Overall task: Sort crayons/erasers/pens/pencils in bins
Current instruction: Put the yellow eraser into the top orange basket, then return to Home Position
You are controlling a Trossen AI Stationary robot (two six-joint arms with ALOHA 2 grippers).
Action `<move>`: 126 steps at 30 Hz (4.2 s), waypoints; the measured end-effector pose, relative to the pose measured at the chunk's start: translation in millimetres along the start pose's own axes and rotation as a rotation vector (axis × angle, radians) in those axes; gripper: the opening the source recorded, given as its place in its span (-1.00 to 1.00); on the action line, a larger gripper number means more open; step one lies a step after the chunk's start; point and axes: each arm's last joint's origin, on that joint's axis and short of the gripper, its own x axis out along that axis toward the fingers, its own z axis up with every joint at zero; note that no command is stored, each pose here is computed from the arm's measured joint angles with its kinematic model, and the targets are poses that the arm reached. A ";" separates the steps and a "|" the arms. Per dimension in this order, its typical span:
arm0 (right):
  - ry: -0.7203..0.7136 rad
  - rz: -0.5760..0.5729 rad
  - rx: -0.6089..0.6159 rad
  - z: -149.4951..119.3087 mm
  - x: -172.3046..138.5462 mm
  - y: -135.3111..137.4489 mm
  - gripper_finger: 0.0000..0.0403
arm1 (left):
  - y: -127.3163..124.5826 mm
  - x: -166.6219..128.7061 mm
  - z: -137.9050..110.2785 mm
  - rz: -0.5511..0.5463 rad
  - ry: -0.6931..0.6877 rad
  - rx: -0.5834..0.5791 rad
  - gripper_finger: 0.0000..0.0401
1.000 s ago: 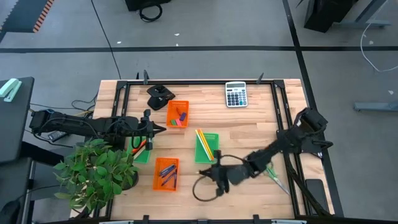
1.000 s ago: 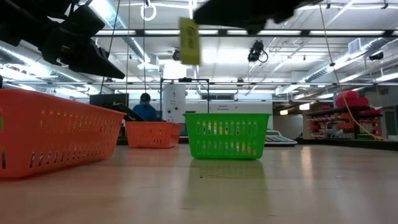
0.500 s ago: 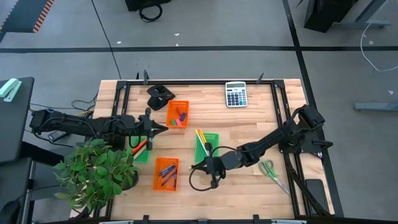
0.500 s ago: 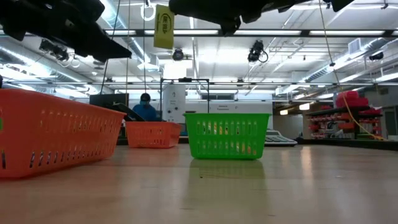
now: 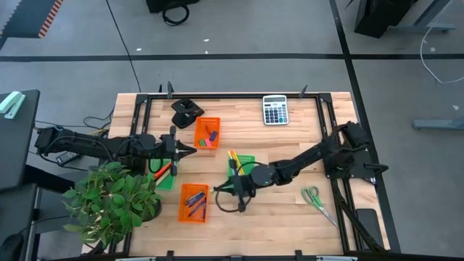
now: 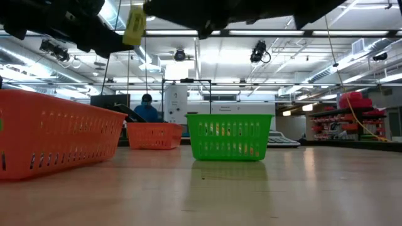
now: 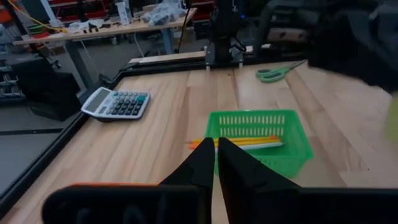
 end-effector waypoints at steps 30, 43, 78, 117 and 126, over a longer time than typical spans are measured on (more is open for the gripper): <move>0.077 -0.037 -0.009 -26.3 -12.7 -231.8 -0.99 | 36.2 -1.2 20.7 0.270 0.087 0.002 -0.49; 0.138 -0.127 -0.003 -94.8 7.7 -247.9 -0.97 | 41.3 -1.6 18.2 0.306 0.112 -0.002 -0.51; 0.360 -0.187 0.098 -114.6 7.6 -259.4 -0.84 | 23.2 -4.4 5.5 0.269 0.243 -0.071 -0.63; 0.341 -0.105 0.129 -25.6 -28.5 -216.0 -0.21 | 43.4 -8.3 -3.4 0.464 0.348 -0.002 -0.75; 0.371 -0.216 0.254 -65.5 -90.5 -183.2 -0.21 | 40.1 -10.9 -1.1 0.328 0.323 0.004 -0.97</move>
